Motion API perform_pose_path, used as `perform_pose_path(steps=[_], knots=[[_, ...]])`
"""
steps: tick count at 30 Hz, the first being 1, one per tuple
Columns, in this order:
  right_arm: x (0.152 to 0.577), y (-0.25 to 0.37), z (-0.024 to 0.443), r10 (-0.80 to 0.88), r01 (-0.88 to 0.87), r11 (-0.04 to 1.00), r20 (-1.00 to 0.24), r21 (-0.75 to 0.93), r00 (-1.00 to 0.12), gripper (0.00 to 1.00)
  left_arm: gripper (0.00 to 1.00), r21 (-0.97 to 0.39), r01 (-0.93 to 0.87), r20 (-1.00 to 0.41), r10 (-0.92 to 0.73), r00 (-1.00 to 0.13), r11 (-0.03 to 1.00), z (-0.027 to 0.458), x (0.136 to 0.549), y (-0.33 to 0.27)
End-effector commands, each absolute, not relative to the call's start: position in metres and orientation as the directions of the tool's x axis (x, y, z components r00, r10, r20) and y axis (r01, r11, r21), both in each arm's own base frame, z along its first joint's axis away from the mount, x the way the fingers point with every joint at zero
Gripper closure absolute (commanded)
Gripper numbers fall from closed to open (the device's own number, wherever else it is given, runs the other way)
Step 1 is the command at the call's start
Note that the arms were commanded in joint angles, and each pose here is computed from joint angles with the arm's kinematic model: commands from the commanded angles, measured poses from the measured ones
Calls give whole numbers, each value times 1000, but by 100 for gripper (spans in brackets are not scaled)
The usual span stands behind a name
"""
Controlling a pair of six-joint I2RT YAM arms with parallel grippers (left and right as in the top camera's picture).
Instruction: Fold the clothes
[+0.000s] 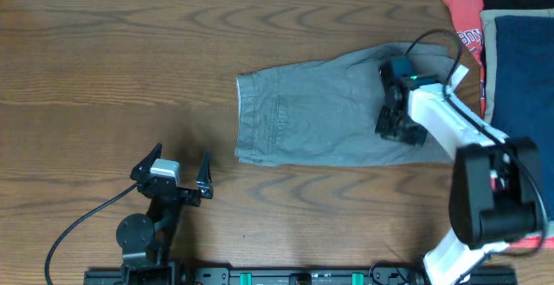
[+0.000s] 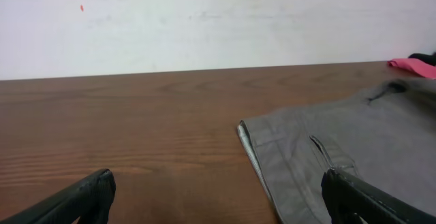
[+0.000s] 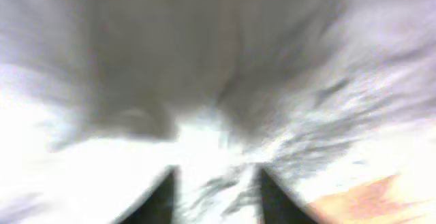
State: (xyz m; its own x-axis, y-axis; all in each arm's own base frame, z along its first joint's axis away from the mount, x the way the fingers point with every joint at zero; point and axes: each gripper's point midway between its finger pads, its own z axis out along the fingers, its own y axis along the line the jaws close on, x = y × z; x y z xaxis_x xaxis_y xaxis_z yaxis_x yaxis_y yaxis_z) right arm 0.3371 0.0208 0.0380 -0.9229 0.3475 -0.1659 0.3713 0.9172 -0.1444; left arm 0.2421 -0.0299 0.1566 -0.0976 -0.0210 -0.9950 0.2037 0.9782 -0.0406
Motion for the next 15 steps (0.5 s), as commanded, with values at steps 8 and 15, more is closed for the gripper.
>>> perform_pose_path(steps=[8,15], knots=[[408,8,148,368,401,915,-509,49,-778,1,2,-52,218,-989,-20,-149,975,140,241,-32],[424,-55,177,482,530,842,-577,98,-660,1,2,-52,218,-989,-20,-149,975,140,241,-32]])
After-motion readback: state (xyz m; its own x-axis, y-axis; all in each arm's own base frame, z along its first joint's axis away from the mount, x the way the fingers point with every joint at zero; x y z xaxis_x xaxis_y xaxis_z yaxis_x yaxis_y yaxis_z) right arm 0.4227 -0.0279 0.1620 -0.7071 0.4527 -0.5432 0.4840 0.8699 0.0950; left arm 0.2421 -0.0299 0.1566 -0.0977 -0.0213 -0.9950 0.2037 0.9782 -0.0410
